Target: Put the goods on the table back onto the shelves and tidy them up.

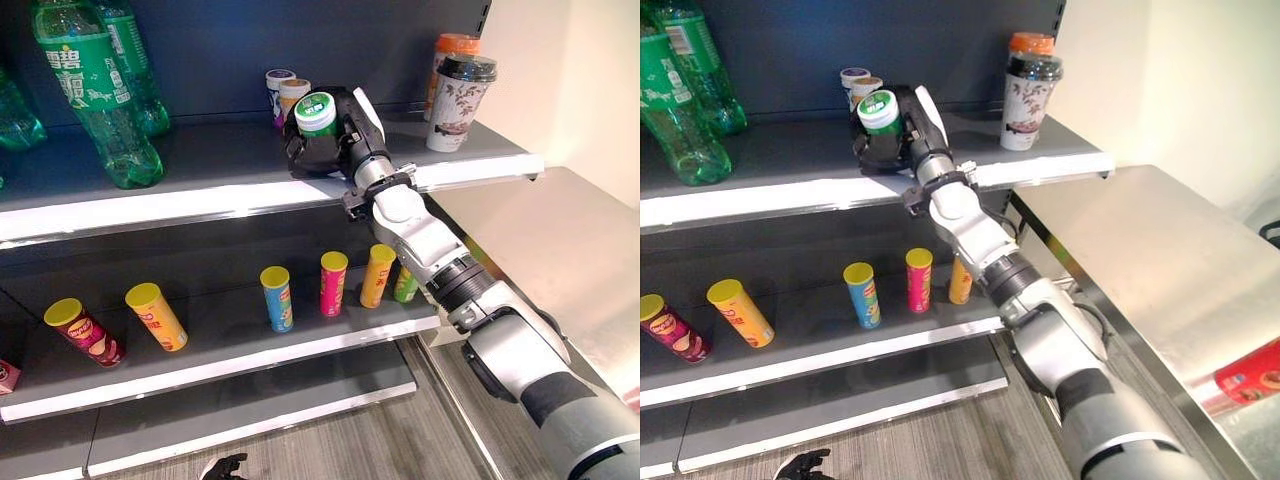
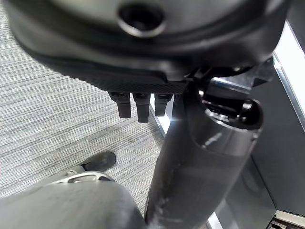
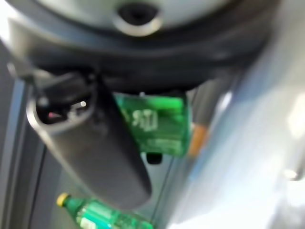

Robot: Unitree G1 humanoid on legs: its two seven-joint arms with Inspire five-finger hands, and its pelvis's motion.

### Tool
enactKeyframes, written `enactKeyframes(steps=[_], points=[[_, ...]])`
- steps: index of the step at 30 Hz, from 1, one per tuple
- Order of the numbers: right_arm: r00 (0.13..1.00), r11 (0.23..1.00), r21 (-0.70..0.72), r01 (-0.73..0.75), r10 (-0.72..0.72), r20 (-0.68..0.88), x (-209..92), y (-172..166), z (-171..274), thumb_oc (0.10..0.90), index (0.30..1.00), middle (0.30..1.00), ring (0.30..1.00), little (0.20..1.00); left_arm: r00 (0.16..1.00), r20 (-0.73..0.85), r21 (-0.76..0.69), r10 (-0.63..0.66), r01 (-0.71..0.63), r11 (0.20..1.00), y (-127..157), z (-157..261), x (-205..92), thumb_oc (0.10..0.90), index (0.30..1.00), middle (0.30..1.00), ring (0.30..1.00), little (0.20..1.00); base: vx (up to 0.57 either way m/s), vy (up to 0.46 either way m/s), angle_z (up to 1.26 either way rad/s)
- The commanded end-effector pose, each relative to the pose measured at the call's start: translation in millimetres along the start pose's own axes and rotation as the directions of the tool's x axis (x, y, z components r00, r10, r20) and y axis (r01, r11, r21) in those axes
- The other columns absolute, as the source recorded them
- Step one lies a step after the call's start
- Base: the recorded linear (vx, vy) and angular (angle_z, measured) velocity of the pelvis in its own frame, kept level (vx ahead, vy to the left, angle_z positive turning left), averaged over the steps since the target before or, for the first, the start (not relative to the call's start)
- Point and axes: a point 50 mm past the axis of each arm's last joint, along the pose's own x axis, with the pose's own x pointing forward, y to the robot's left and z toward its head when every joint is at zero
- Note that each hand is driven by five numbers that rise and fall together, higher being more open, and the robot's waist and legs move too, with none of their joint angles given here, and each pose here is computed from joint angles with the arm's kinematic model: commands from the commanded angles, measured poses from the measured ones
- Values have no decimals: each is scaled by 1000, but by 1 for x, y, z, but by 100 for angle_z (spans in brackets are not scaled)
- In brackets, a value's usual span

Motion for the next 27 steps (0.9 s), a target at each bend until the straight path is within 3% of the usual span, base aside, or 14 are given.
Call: enactKeyframes(steps=[1, 8, 9, 10, 27], points=[[991, 989, 65, -131, 132, -12, 1, 42, -1, 400, 300, 300, 300, 300, 999, -17, 25, 39, -38, 999, 23, -1, 0, 800, 900, 900, 900, 900, 0, 0, 0], [991, 990, 66, -123, 126, -43, 2, 44, -7, 400, 300, 300, 300, 300, 999, -5, 26, 36, -36, 999, 23, 2, 1, 800, 900, 900, 900, 900, 7, 0, 3], [991, 990, 65, -123, 126, -48, 2, 44, -8, 428, 342, 342, 342, 342, 999, -3, 25, 37, -37, 999, 23, 2, 1, 800, 900, 900, 900, 900, 5, -5, 5], [991, 991, 62, -119, 123, -53, 2, 44, -9, 800, 900, 900, 900, 900, 999, -3, 23, 39, -39, 999, 23, 2, 0, 800, 900, 900, 900, 900, 6, -9, 4], [994, 993, 41, -113, 113, -5, 2, 37, 1, 800, 900, 900, 900, 900, 999, 12, 81, 35, -36, 996, 26, 10, 2, 800, 900, 900, 900, 900, -1, -3, 2]])
